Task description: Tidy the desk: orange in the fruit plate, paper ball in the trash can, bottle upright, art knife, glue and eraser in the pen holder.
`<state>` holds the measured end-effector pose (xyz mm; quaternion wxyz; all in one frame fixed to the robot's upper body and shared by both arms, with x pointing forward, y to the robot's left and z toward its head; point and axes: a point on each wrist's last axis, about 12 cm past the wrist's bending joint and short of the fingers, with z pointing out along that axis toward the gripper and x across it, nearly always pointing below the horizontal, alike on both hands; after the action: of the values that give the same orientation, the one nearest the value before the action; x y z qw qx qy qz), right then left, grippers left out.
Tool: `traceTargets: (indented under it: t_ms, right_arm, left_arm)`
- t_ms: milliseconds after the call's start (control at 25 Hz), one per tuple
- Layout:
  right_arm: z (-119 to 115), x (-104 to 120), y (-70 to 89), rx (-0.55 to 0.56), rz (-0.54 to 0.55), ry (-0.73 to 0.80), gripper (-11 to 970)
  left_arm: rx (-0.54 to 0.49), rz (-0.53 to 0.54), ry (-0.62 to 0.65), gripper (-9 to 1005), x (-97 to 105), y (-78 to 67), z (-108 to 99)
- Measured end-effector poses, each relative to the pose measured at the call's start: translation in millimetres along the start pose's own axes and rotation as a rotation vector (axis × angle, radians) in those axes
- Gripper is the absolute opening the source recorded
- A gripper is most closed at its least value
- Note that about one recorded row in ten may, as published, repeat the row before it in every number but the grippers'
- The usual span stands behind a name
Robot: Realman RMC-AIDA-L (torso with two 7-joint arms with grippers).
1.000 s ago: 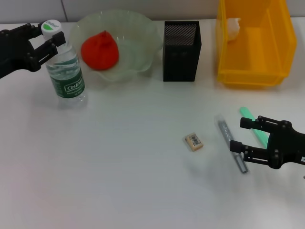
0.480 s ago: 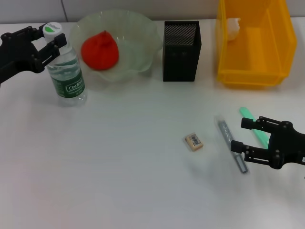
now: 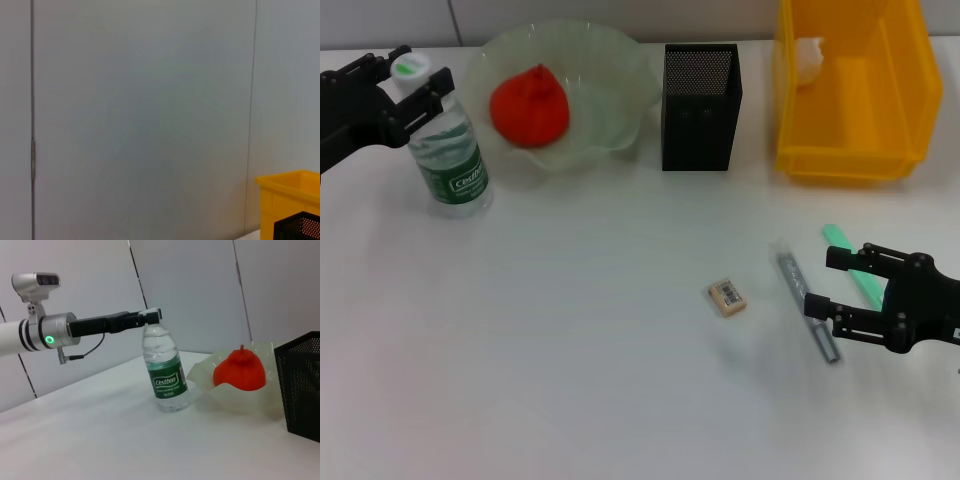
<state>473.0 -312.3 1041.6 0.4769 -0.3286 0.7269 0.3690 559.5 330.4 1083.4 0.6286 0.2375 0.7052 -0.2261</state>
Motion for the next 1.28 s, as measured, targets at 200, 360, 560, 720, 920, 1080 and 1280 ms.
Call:
traceTargets:
  t_ms: [200, 360, 560, 720, 920, 1080, 1280]
  right_arm:
    - [0.0, 0.1, -0.1, 0.001, 0.001, 0.0, 687]
    - [0.0, 0.1, -0.2, 0.002, 0.002, 0.001, 684]
    - [0.0, 0.2, -0.2, 0.002, 0.003, 0.0, 680]
    - [0.0, -0.8, -0.7, 0.005, 0.003, -0.007, 678]
    - [2.5, -4.7, -2.2, -0.002, 0.006, -0.016, 674]
    - [5.7, -8.7, -4.0, -0.01, 0.006, -0.02, 671]
    - [12.0, -19.4, -9.4, -0.028, 0.018, -0.025, 667]
  left_arm:
    - [0.006, -0.002, -0.002, 572, 0.5, -1.2, -0.1]
    - [0.014, 0.002, -0.012, 717, -0.9, -1.7, -1.5]
    - [-0.006, -0.026, -0.075, 841, -7.7, 2.5, -8.1]
    - [0.121, -0.143, -0.218, 846, -30.4, 2.0, -29.1]
    - [0.459, -0.191, -0.209, 845, -42.5, -22.6, -44.3]
    - [0.586, -0.195, -0.158, 845, -37.8, -37.1, -48.1]
    - [0.721, -0.163, 0.024, 844, -12.0, -62.5, -40.8]
